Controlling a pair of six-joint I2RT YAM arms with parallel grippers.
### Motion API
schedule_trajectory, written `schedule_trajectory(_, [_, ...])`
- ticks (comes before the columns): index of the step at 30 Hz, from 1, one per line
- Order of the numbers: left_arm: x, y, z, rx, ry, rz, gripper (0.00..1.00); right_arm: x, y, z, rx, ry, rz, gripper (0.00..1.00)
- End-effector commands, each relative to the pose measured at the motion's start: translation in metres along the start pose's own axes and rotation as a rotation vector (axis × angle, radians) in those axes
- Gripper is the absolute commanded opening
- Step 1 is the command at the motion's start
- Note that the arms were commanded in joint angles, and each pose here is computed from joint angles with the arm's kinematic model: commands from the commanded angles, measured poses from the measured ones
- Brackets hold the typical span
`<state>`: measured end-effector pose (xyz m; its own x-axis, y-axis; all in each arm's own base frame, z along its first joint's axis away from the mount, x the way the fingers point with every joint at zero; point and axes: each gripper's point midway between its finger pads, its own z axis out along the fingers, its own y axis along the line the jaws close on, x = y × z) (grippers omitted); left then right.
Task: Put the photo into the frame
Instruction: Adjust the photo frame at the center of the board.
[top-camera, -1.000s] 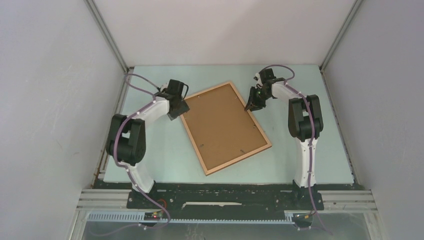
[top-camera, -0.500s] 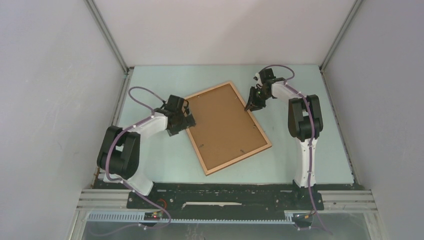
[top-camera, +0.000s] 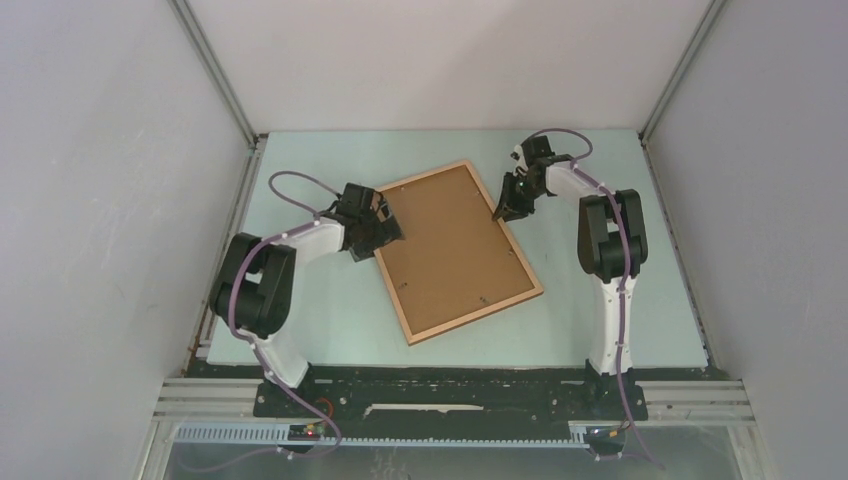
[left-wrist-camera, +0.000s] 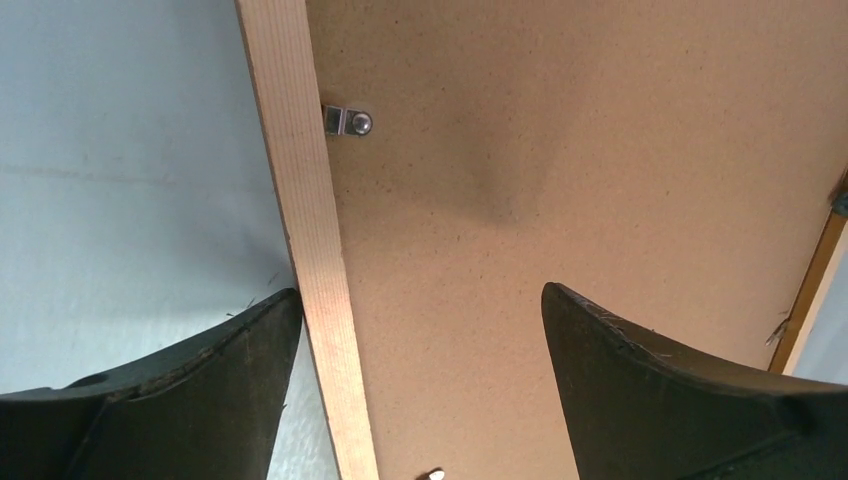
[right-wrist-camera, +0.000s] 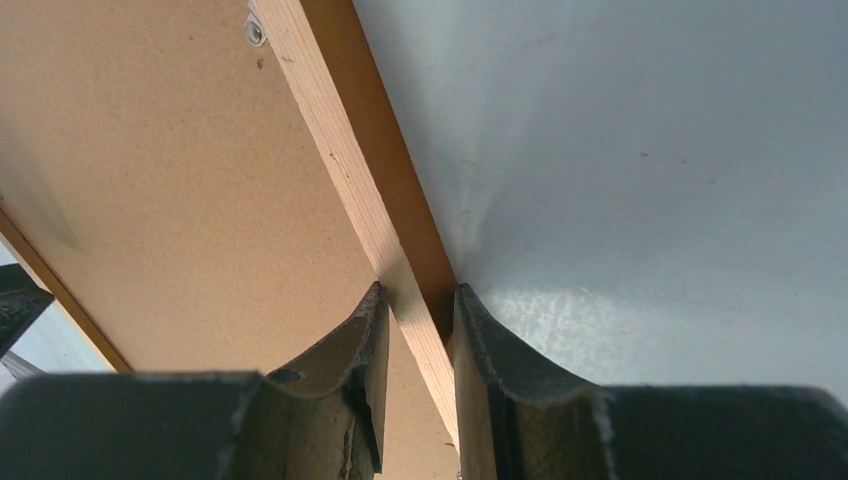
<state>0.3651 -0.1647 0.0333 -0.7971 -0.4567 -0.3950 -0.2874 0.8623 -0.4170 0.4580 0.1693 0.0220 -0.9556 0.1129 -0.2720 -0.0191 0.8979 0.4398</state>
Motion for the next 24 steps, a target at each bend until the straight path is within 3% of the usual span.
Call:
schedule_trajectory(1, [-0.017,-0.035,0.013,0.075,0.012,-0.006,0.93,0.039,-0.02,0.0,0.099,0.13,0.007,0.0])
schedule_trajectory(8, [-0.042,-0.074,0.026,0.147,0.038,0.06,0.93,0.056,0.0,-0.018,0.133,0.124,-0.004,0.0])
schedule_trajectory(15, [-0.052,-0.104,0.032,0.234,0.097,0.105,0.93,0.118,0.028,-0.024,0.067,0.128,-0.003,0.01])
schedule_trajectory(19, [-0.061,-0.131,0.038,0.308,0.136,0.129,0.93,0.158,0.05,-0.024,0.028,0.12,-0.045,0.15])
schedule_trajectory(24, [-0.075,-0.146,0.033,0.303,0.169,0.194,0.95,0.154,0.047,-0.03,0.051,0.067,-0.016,0.31])
